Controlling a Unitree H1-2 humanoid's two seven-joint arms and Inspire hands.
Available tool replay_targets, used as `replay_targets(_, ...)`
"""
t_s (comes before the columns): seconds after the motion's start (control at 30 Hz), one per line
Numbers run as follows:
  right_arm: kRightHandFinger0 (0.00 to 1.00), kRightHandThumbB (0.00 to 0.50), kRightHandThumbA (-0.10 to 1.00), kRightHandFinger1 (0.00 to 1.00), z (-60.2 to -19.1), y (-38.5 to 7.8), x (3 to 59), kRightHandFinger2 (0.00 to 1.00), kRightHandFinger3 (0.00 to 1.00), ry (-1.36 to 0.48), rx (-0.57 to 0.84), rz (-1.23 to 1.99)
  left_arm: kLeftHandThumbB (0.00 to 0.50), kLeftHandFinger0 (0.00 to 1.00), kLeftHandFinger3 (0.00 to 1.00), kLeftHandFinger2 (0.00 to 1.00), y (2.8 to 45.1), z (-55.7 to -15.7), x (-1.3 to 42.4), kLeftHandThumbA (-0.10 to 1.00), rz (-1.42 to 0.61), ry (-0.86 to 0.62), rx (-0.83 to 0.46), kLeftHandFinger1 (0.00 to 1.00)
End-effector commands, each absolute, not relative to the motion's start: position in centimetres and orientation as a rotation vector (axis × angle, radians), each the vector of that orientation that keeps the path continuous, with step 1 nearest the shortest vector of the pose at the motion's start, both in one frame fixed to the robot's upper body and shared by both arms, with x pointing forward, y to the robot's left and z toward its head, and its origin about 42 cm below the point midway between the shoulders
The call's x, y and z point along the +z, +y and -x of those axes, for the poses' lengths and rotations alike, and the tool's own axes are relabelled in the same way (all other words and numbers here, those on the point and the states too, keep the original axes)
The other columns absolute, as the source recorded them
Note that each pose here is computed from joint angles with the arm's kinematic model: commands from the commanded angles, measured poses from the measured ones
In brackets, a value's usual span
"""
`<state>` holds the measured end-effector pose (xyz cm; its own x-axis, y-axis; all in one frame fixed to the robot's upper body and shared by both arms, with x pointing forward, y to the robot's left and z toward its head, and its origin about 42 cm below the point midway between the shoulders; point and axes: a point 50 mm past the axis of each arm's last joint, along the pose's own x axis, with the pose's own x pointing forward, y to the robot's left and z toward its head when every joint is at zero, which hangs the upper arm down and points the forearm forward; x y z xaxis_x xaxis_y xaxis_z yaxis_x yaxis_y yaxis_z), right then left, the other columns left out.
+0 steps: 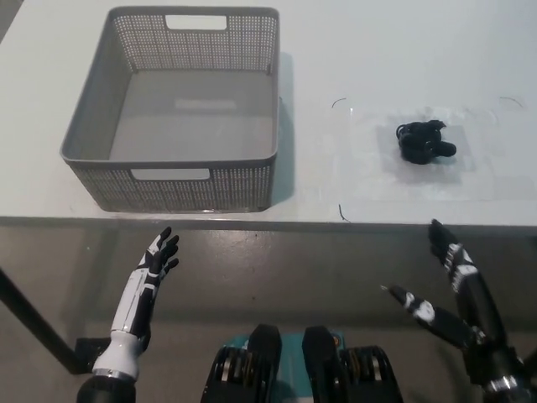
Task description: Use the right hand to pick up a webcam and put it into a container on the left side
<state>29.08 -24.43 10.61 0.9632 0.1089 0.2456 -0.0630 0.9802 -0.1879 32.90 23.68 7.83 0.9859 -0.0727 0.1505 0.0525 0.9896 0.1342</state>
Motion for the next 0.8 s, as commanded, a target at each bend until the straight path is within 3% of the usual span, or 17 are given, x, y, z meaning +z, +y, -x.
replay_targets(0.0, 1.00, 0.331, 1.00, 1.00, -27.5, -24.8, 15.4, 1.00, 1.00, -0.432, 0.035, 0.191, 0.500, 1.00, 1.00, 1.00, 23.8, -33.3, 9.5, 1.00, -0.132, -0.247, -0.088, 1.00)
replay_targets(0.2, 1.00, 0.334, 1.00, 1.00, -26.9, -25.8, 23.2, 1.00, 1.00, -0.560, -0.021, 0.337, 0.500, 1.00, 1.00, 1.00, 23.7, -33.3, 9.3, 1.00, -0.127, -0.240, -0.092, 1.00)
replay_targets(0.27, 1.00, 0.373, 1.00, 1.00, -27.4, -26.2, 25.2, 1.00, 1.00, -0.572, -0.030, 0.402, 0.498, 1.00, 1.00, 1.00, 23.7, -33.1, 9.1, 1.00, -0.129, -0.233, -0.092, 1.00)
replay_targets(0.43, 1.00, 0.402, 1.00, 1.00, -29.8, -27.1, 31.0, 1.00, 1.00, -0.587, -0.036, 0.695, 0.495, 1.00, 1.00, 1.00, 23.9, -32.1, 8.3, 1.00, -0.134, -0.214, -0.090, 1.00)
replay_targets(0.57, 1.00, 0.419, 0.86, 1.00, -32.6, -26.8, 37.5, 1.00, 1.00, -0.631, -0.010, 0.763, 0.500, 0.99, 1.00, 1.00, 23.8, -32.1, 7.9, 1.00, -0.148, -0.207, -0.094, 1.00)
replay_targets(0.7, 1.00, 0.392, 0.84, 1.00, -35.9, -26.2, 41.2, 1.00, 1.00, -0.640, 0.003, 0.858, 0.488, 1.00, 1.00, 1.00, 23.8, -31.9, 7.5, 1.00, -0.147, -0.201, -0.099, 1.00)
replay_targets(0.77, 1.00, 0.398, 0.80, 1.00, -39.5, -25.7, 43.5, 1.00, 1.00, -0.607, 0.012, 0.919, 0.477, 1.00, 1.00, 1.00, 23.7, -31.8, 7.4, 1.00, -0.153, -0.196, -0.105, 1.00)
